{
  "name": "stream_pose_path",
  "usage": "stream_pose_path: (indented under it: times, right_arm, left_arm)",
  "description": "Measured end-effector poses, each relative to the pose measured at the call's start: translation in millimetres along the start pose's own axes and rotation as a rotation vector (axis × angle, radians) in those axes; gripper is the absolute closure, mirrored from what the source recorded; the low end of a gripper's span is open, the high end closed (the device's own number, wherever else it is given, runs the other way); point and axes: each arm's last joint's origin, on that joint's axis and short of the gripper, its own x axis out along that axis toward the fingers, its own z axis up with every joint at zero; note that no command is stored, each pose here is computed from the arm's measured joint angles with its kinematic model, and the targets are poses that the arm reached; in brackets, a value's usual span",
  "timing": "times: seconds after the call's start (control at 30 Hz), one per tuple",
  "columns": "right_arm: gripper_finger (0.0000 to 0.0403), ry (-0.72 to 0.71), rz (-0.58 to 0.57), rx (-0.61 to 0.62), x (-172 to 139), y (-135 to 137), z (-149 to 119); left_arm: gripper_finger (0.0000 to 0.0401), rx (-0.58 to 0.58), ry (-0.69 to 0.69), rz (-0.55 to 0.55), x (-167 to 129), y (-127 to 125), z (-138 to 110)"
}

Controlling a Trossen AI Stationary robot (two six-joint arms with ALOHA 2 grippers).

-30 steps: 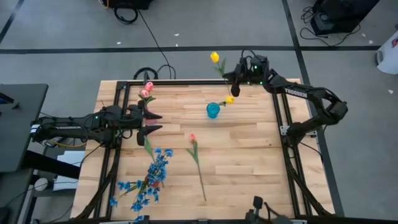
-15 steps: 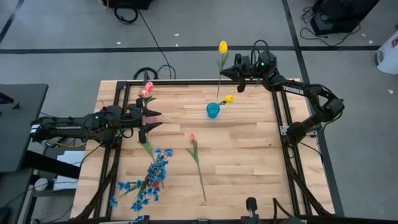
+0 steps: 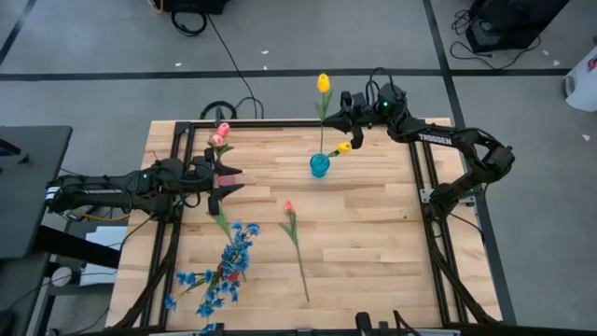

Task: Sort flowers into vase by color
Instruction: Put the right yellow tulip into the blue vase

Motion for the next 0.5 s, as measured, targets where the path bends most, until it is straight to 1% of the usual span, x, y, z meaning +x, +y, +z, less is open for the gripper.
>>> stream_pose_path:
  times: [0.17, 0.3, 0.5]
  right_arm:
    - [0.0397, 0.023, -0.011, -0.065, 6, 4, -4]
    - [0.0396, 0.059, -0.032, -0.100, 8, 5, -9]
    - [0.0396, 0.084, -0.032, -0.150, 8, 7, -19]
  left_arm:
    - [0.0194, 0.000, 0.012, 0.000, 0, 0, -1]
    - [0.0194, -0.001, 0.026, 0.001, 0, 0, -3]
    - [0.0194, -0.001, 0.029, 0.001, 0, 0, -3]
